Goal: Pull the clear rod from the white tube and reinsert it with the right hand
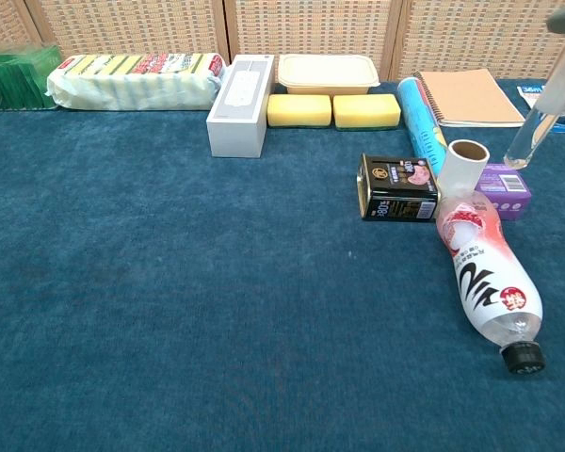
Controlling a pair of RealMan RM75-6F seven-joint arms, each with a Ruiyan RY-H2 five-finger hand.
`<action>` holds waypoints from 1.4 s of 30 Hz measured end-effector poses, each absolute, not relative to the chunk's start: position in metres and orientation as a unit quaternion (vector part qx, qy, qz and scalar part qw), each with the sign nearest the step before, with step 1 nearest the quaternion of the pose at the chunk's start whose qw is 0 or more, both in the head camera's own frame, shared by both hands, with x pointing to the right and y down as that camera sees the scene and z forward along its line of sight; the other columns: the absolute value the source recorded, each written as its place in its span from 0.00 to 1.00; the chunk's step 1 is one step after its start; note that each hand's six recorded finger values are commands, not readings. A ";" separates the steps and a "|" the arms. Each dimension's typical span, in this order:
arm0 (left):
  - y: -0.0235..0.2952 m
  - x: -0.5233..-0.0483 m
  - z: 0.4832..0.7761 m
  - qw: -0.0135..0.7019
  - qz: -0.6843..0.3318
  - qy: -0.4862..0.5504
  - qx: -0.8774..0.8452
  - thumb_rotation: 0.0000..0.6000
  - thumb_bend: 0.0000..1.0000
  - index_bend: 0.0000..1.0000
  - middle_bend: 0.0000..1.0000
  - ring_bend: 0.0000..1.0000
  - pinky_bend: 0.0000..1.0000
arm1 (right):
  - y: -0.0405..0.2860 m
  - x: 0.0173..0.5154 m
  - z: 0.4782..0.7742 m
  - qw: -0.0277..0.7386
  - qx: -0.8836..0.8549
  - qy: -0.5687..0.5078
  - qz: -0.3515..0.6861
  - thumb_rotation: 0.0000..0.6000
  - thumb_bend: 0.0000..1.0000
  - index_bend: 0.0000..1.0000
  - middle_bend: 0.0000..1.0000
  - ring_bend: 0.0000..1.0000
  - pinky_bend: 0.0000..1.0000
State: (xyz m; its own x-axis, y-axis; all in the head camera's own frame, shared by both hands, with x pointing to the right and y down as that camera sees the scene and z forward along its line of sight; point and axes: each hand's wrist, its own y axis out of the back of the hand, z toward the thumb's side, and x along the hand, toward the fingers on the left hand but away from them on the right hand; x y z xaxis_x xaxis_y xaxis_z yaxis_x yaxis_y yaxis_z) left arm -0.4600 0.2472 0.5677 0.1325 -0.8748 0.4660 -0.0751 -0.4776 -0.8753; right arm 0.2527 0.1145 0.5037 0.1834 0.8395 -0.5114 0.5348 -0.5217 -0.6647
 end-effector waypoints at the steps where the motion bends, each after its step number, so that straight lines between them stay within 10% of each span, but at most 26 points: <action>1: 0.248 -0.460 0.568 0.362 -0.551 0.358 -0.660 0.75 0.11 0.11 0.05 0.02 0.22 | 0.116 0.249 0.501 0.179 -0.755 -0.454 0.439 1.00 0.43 0.80 1.00 1.00 1.00; 42: 0.248 -0.458 0.567 0.363 -0.548 0.354 -0.665 0.75 0.11 0.11 0.05 0.02 0.22 | 0.134 0.230 0.526 0.252 -0.730 -0.441 0.457 1.00 0.43 0.80 1.00 1.00 1.00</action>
